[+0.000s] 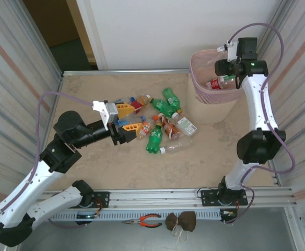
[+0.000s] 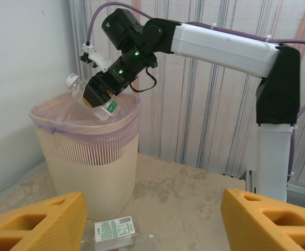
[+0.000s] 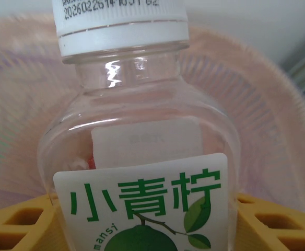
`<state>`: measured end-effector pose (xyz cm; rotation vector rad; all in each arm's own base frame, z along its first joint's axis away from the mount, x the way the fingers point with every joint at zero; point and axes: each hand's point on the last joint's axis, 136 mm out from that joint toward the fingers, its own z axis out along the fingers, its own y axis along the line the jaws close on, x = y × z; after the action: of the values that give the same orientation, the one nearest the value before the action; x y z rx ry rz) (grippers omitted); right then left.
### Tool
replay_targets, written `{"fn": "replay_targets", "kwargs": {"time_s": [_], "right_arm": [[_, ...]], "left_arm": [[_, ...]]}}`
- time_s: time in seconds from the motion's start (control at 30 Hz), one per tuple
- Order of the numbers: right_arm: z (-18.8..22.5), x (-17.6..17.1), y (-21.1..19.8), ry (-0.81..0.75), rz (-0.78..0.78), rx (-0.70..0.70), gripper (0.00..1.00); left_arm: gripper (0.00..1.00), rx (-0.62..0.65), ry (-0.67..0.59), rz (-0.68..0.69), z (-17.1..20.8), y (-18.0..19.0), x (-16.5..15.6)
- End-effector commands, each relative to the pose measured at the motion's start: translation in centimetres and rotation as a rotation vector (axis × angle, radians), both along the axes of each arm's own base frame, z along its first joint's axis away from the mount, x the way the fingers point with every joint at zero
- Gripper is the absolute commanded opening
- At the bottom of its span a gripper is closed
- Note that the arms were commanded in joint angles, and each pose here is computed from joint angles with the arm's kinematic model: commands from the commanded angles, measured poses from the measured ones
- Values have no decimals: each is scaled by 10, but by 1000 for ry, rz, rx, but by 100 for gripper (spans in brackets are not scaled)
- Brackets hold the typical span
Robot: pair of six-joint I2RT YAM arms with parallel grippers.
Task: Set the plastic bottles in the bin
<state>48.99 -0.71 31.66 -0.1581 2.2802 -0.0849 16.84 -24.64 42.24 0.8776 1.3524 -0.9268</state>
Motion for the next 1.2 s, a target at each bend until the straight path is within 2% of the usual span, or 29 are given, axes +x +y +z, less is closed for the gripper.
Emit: {"fn": "replay_targets", "kwargs": {"time_s": [0.0, 0.13, 0.4, 0.67, 0.87, 1.17], "right_arm": [[-30, -7, -13, 140, -41, -60, 51], [-63, -10, -21, 258, -86, -63, 54], [-126, -17, -34, 459, -186, -24, 55], [-171, -16, -31, 566, -184, 14, 56], [-171, -16, -28, 572, -181, 30, 64], [-125, -21, -27, 481, -181, 18, 81]], "left_arm": [[69, -36, -14, -9, 5, 0, -3], [69, -37, -11, -3, 3, 0, -1], [68, -21, 1, 9, -4, 0, 2], [69, -29, 0, 16, -2, 1, 2], [69, -41, 8, 27, -3, 3, 3], [69, -16, 18, 70, -9, 5, 10]]}}
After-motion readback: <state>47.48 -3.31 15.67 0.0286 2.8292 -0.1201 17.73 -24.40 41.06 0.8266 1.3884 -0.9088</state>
